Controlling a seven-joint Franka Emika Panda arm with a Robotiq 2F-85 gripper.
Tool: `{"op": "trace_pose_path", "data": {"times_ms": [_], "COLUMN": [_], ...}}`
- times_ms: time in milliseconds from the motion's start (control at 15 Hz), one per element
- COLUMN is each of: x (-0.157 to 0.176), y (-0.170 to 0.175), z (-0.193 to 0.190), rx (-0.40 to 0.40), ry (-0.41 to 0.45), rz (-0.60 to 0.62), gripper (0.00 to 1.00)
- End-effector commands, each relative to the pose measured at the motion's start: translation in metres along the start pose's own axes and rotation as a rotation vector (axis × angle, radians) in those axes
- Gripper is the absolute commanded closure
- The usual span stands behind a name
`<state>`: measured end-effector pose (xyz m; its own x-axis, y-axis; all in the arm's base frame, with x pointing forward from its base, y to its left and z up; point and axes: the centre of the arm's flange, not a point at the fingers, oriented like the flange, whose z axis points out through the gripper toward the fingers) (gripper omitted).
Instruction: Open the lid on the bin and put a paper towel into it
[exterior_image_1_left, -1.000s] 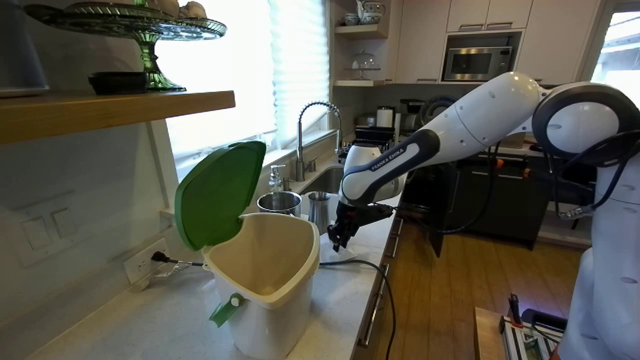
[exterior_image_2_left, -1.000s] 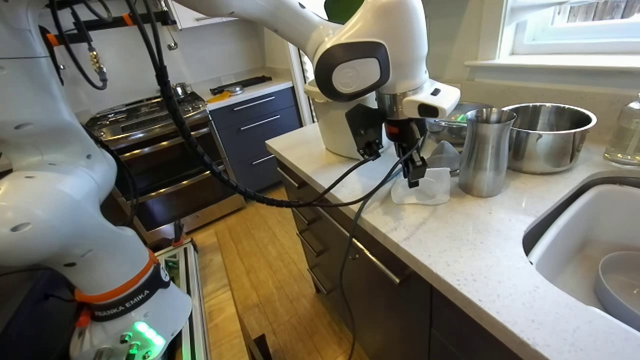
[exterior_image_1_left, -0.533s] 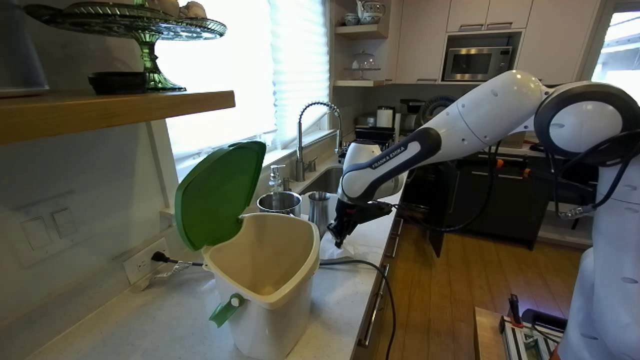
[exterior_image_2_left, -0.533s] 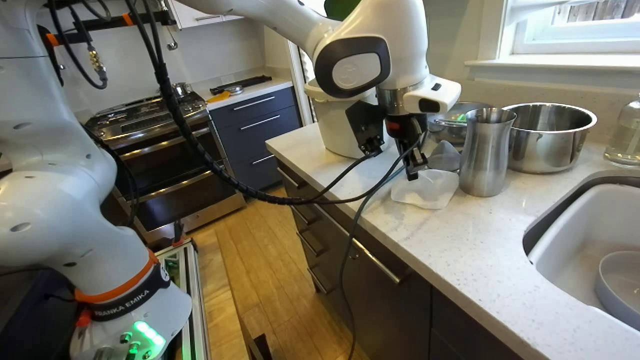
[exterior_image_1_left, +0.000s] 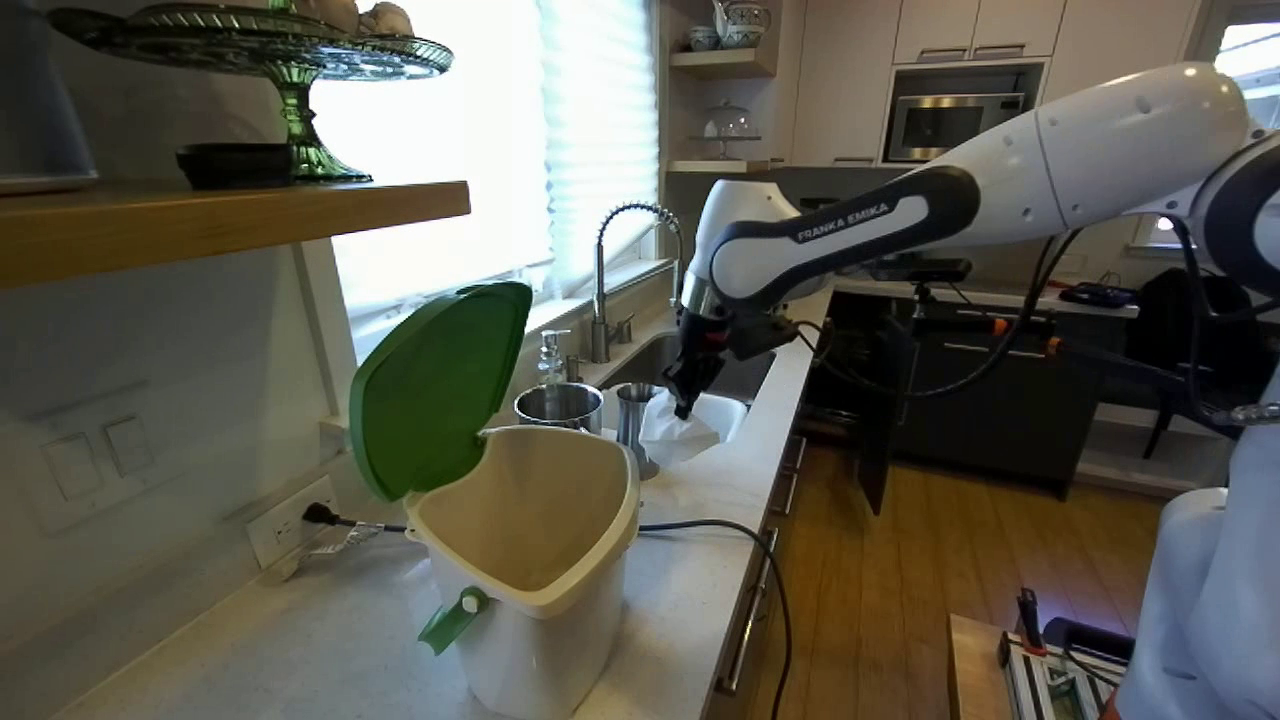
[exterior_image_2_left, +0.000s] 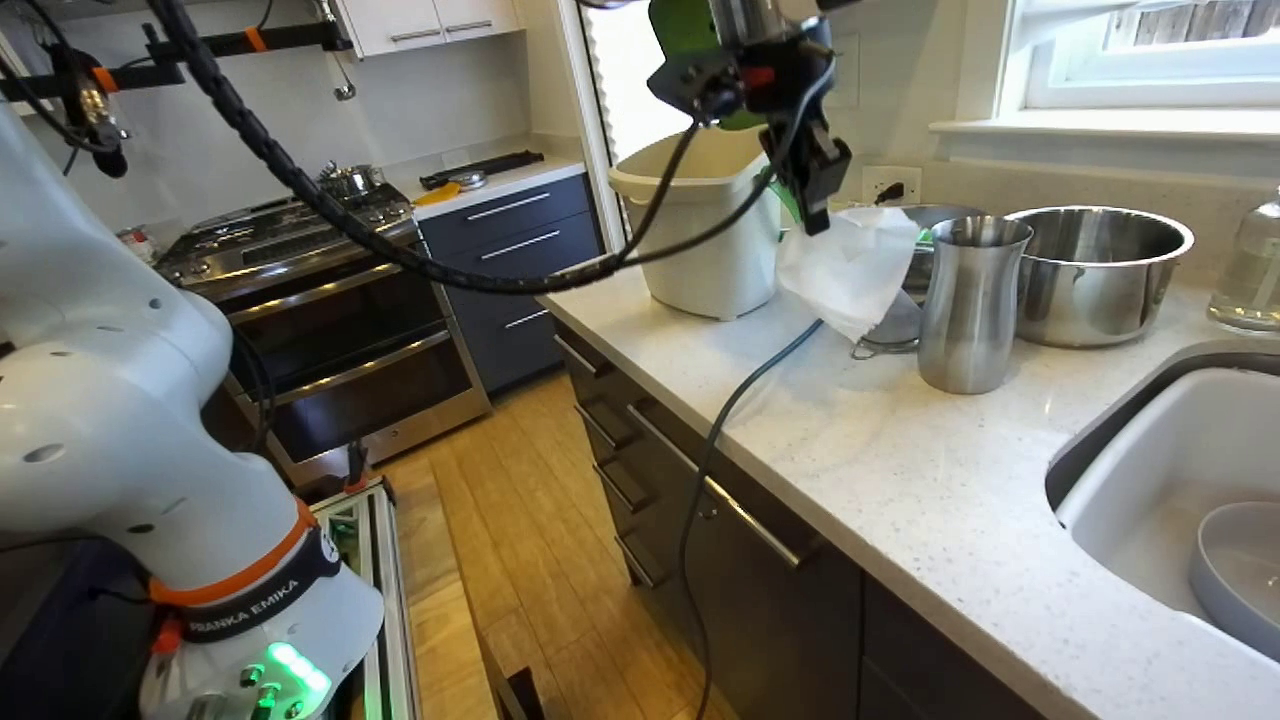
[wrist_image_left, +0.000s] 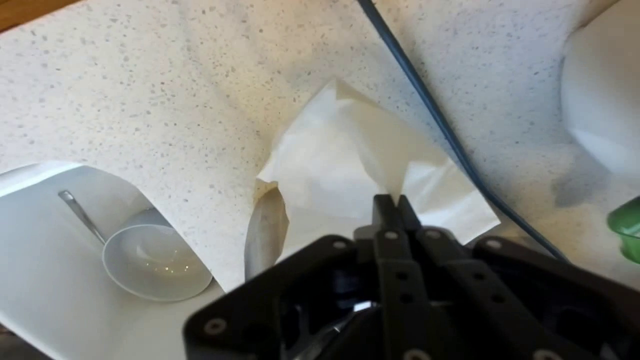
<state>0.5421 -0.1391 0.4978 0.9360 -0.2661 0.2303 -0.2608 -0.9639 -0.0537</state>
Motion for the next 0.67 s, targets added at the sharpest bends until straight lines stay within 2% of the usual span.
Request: {"op": "trace_pose_path", "data": {"times_ms": [0, 333, 600], "x": [-0.014, -0.035, -0.054], "y": [-0.027, -0.093, -0.16], "z": [-0.065, -0.121, -0.133], "rx": [-0.006, 0.077, 0.16], "ry": [-0.004, 0.0, 0.031], "rz": [-0.076, -0.278, -0.492], "gripper": [1.0, 1.0, 1.0]}}
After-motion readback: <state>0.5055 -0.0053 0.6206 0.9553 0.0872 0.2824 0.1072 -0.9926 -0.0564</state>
